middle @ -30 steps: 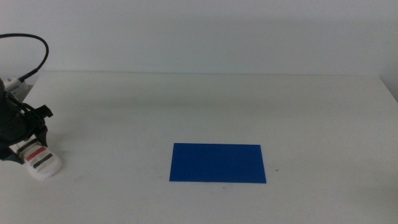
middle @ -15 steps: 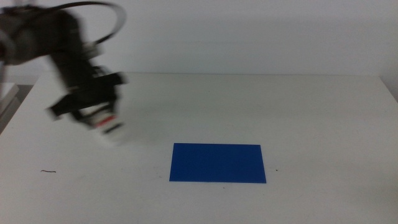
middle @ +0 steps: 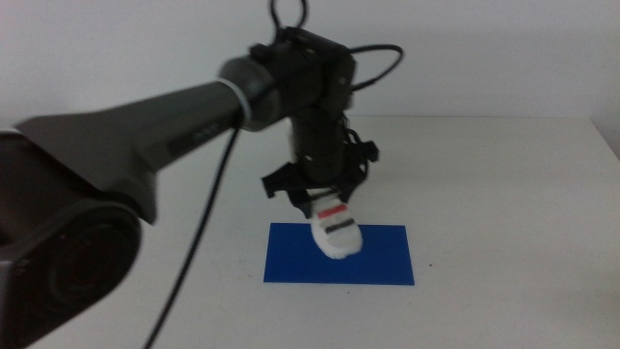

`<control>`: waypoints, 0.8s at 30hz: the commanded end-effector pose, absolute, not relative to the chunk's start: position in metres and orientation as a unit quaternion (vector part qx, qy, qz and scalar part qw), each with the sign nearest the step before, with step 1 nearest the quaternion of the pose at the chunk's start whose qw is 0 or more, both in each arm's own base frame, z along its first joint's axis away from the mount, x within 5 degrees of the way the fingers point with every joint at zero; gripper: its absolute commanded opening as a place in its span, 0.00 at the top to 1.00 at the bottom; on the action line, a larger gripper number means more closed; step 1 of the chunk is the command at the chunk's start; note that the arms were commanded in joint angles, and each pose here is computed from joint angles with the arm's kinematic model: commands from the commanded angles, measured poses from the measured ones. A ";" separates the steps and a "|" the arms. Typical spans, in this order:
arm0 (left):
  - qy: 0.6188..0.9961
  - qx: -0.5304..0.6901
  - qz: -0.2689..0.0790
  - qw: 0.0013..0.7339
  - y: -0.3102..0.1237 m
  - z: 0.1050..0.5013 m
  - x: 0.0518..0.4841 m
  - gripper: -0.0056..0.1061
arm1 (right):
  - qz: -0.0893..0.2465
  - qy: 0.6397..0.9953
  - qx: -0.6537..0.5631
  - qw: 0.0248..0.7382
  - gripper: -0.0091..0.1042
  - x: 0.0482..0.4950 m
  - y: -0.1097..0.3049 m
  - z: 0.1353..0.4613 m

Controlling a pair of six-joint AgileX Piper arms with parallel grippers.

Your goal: Use one arm to grab the shoe from the table and place it on the mat.

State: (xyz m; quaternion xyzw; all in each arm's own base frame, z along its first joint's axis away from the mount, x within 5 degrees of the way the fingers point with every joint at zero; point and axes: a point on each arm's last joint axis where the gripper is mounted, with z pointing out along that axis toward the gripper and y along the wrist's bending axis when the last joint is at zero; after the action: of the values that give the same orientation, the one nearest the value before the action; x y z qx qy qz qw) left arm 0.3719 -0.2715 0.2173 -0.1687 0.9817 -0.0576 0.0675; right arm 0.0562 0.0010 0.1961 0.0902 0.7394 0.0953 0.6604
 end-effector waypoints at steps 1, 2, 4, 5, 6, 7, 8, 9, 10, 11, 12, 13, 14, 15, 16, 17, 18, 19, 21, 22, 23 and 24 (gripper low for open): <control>0.983 -0.161 -0.055 0.069 -0.282 0.218 0.368 0.78 | 0.092 0.736 0.085 0.665 0.22 0.056 0.001 0.196; 0.984 -0.158 -0.054 0.068 -0.284 0.216 0.366 0.78 | 0.092 0.736 0.085 0.665 0.22 0.056 0.001 0.196; 0.986 -0.141 -0.052 0.066 -0.287 0.213 0.365 0.78 | 0.092 0.736 0.085 0.665 0.22 0.056 0.001 0.196; 0.988 -0.129 -0.050 0.065 -0.288 0.212 0.364 0.78 | 0.092 0.736 0.085 0.665 0.22 0.056 0.001 0.196; 0.991 -0.110 -0.049 0.066 -0.289 0.212 0.363 0.78 | 0.092 0.736 0.085 0.665 0.22 0.056 0.001 0.196; 0.993 -0.086 -0.047 0.067 -0.289 0.212 0.363 0.78 | 0.092 0.736 0.085 0.665 0.22 0.056 0.001 0.196; 0.995 -0.053 -0.045 0.069 -0.290 0.212 0.363 0.78 | 0.092 0.736 0.085 0.665 0.22 0.056 0.001 0.196; 0.997 -0.007 -0.044 0.070 -0.290 0.212 0.363 0.78 | 0.092 0.736 0.085 0.665 0.22 0.056 0.001 0.196; 0.996 0.038 -0.043 0.069 -0.290 0.212 0.362 0.78 | 0.092 0.736 0.085 0.665 0.22 0.056 0.001 0.196; 0.992 0.096 -0.045 0.068 -0.291 0.212 0.362 0.78 | 0.092 0.736 0.085 0.665 0.22 0.056 0.001 0.196; 0.985 0.149 -0.045 0.068 -0.292 0.212 0.361 0.78 | 0.092 0.736 0.085 0.665 0.22 0.056 0.001 0.196; 0.978 0.189 -0.045 0.068 -0.293 0.212 0.361 0.78 | 0.092 0.736 0.085 0.665 0.22 0.056 0.001 0.196; 0.966 0.245 -0.044 0.069 -0.293 0.212 0.360 0.78 | 0.092 0.736 0.085 0.665 0.22 0.056 0.001 0.196; 0.946 0.312 -0.040 0.072 -0.293 0.212 0.360 0.78 | 0.092 0.736 0.085 0.665 0.22 0.056 0.001 0.196; 0.924 0.374 -0.037 0.073 -0.293 0.212 0.360 0.78 | 0.092 0.736 0.085 0.665 0.22 0.056 0.001 0.196; 0.887 0.454 -0.039 0.070 -0.294 0.209 0.358 0.78 | 0.092 0.736 0.085 0.665 0.22 0.056 0.001 0.196; 0.842 0.533 -0.044 0.068 -0.295 0.208 0.356 0.78 | 0.092 0.736 0.085 0.665 0.22 0.056 0.001 0.196; 0.793 0.603 -0.049 0.070 -0.296 0.207 0.354 0.78 | 0.092 0.736 0.085 0.665 0.22 0.056 0.001 0.196; 0.711 0.698 -0.057 0.072 -0.298 0.204 0.352 0.78 | 0.092 0.736 0.085 0.665 0.22 0.056 0.001 0.196; 0.687 0.720 -0.059 0.072 -0.298 0.203 0.351 0.78 | 0.092 0.736 0.085 0.665 0.22 0.056 0.001 0.196; 0.669 0.737 -0.058 0.071 -0.298 0.202 0.350 0.78 | 0.092 0.736 0.085 0.665 0.22 0.056 0.001 0.196; 0.655 0.750 -0.057 0.068 -0.297 0.200 0.349 0.78 | 0.092 0.736 0.085 0.665 0.22 0.056 0.001 0.196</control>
State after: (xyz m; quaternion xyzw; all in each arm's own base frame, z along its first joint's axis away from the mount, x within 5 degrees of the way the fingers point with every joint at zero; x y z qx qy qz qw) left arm 0.3523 -0.2967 0.1982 0.7032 0.7062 -0.0516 0.0647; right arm 0.0562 0.0010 0.1961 0.0902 0.7394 0.0953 0.6604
